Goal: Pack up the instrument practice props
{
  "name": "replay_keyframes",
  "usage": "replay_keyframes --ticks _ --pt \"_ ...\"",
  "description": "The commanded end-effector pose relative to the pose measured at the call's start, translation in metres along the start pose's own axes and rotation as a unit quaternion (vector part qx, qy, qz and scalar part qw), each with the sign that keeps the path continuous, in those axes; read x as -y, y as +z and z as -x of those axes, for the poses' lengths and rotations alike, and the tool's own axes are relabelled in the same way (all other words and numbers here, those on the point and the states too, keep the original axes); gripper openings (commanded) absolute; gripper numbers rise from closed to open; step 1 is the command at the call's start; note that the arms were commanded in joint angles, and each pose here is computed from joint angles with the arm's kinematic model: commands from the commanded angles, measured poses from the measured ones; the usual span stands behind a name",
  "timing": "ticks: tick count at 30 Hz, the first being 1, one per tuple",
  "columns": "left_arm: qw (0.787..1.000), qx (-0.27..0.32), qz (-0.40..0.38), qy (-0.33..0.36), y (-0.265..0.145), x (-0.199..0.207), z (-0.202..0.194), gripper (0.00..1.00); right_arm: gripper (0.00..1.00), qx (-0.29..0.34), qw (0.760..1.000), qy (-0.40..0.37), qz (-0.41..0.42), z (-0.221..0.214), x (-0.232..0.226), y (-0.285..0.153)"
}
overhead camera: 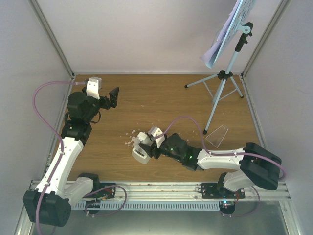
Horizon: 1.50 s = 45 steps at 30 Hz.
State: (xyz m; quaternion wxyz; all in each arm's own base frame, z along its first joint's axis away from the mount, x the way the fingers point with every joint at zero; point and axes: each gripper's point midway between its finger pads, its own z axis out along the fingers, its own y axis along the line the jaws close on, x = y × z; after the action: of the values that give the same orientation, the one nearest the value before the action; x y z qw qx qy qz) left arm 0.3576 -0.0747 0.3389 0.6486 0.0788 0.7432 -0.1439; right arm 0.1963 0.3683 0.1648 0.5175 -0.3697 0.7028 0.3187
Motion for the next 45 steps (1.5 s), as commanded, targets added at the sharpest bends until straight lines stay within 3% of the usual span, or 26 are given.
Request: replay_keyframes --ticks 1,45 --pt "0.999 0.032 -0.008 0.007 -0.005 0.003 0.020 0.99 0.65 0.013 1.000 0.003 -0.012 0.005 0.003 -0.003" --pt "0.999 0.033 -0.012 0.005 -0.006 0.005 0.021 0.99 0.55 -0.002 0.999 0.025 -0.027 -0.006 0.009 -0.004"
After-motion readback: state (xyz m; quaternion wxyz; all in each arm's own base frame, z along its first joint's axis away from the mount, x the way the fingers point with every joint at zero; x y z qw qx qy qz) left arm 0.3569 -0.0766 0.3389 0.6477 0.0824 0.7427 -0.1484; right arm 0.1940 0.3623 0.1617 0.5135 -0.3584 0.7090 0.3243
